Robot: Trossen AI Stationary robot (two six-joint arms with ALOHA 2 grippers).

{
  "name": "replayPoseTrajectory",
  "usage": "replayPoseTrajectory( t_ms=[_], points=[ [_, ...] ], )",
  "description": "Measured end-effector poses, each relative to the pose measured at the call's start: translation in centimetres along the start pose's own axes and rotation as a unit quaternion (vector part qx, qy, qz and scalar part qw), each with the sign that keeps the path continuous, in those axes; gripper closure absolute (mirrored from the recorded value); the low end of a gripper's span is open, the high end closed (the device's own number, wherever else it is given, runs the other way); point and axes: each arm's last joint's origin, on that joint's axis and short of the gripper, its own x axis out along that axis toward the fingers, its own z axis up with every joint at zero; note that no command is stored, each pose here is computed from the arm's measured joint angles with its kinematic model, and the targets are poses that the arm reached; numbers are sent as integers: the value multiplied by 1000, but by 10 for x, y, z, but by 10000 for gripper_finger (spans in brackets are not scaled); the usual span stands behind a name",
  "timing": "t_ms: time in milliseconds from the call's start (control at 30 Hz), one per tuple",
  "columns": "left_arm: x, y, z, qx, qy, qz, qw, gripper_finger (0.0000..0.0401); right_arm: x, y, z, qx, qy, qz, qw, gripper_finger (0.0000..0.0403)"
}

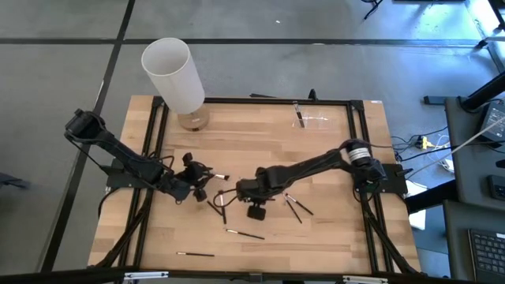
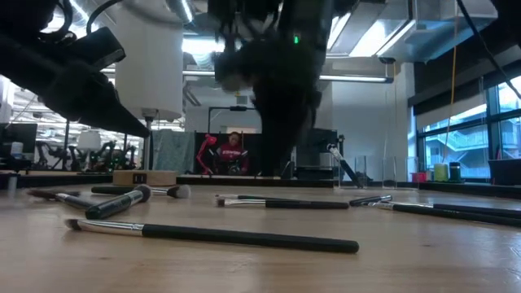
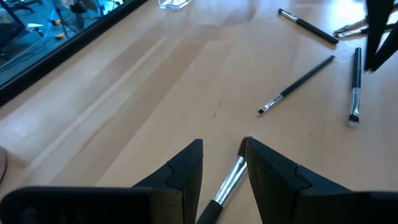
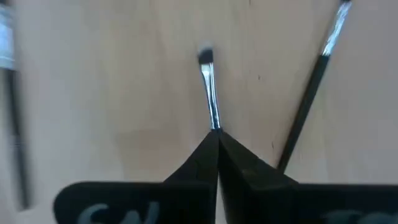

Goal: Put items in baskets/containers
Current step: Put the eyeshadow brush into the left side of the transparent organizer

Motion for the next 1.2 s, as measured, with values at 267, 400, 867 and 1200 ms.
replayPoseTrajectory(
  t_ms=[267,400,867,1200],
  points=[
    [2,1,1,-2,1,4,1000,283,15,1,-2,-29,23,15,999,368],
    [1,1,0,-2,6,-5,1000,283,15,-2,1,-35,13,9,999,326],
    [1,0,0,-2,8,-9,1000,283,54,2,-2,-47,39,23,998,327],
    [1,0,0,-3,9,-10,1000,283,59,8,-12,-58,66,3,996,390]
  ],
)
